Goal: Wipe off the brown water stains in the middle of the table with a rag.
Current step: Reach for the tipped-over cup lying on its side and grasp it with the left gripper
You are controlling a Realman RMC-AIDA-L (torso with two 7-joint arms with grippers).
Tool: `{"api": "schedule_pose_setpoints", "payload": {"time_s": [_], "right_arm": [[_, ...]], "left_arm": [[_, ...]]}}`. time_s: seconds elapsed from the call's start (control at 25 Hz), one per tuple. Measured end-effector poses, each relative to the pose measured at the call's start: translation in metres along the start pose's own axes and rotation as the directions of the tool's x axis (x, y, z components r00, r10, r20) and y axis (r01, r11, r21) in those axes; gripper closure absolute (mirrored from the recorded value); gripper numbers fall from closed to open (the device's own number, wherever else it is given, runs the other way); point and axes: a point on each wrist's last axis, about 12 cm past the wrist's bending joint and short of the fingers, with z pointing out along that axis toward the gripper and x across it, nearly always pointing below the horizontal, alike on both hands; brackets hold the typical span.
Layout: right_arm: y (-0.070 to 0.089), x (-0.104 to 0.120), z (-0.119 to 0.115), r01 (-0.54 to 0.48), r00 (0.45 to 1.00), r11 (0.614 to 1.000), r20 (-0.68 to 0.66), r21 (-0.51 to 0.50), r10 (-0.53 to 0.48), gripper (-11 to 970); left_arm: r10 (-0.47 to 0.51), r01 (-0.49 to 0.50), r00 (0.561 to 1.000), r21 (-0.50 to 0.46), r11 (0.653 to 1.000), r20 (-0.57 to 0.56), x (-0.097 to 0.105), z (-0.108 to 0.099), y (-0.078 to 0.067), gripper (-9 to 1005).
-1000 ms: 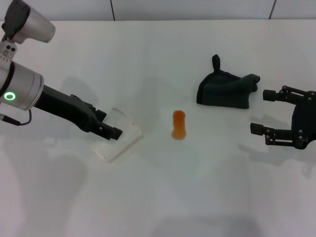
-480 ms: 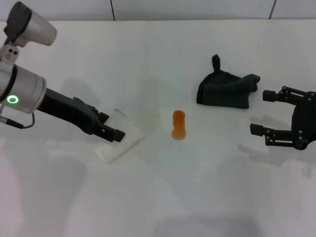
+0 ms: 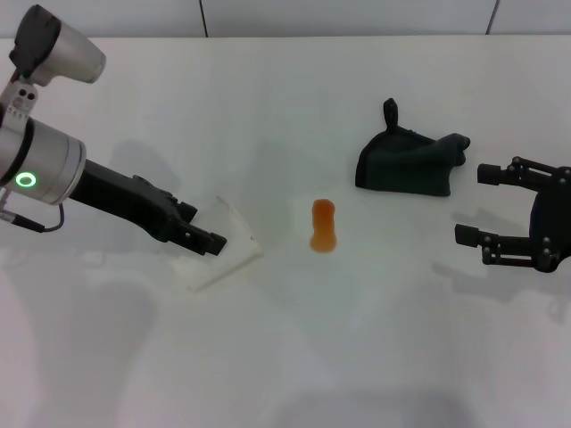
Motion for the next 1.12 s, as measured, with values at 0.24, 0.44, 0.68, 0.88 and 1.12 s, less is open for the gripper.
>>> {"api": "schedule_pose_setpoints", "payload": {"time_s": [0.24, 0.44, 0.68, 0.88, 1.12], "right_arm": [[0.0, 0.0, 0.0, 0.0, 1.0, 1.0, 0.0, 0.0, 0.0, 119], [0.0, 0.0, 0.0, 0.001, 1.0, 1.0, 0.0, 0.0, -0.001, 119], [0.0, 0.0, 0.0, 0.001, 1.0, 1.0, 0.0, 0.001, -0.001, 119], [0.0, 0.0, 0.0, 0.001, 1.0, 1.0, 0.0, 0.001, -0.001, 119], [0.0, 0.0, 0.0, 0.001, 1.0, 1.0, 0.001, 0.001, -0.001, 119]], "left_arm": [[0.006, -0.006, 1.0, 0.006, 1.0, -0.002, -0.001, 0.004, -0.001, 178], [0.01, -0.01, 1.0, 0.002, 1.0, -0.006, -0.002, 0.005, 0.0, 179], [0.023, -0.023, 1.0, 0.0, 1.0, -0.008, -0.004, 0.005, 0.0, 180], [0.042, -0.042, 0.999, 0.01, 0.999, -0.009, -0.006, 0.008, -0.002, 182], [0.051, -0.051, 0.999, 0.003, 0.999, -0.015, -0.007, 0.011, -0.001, 183]]}}
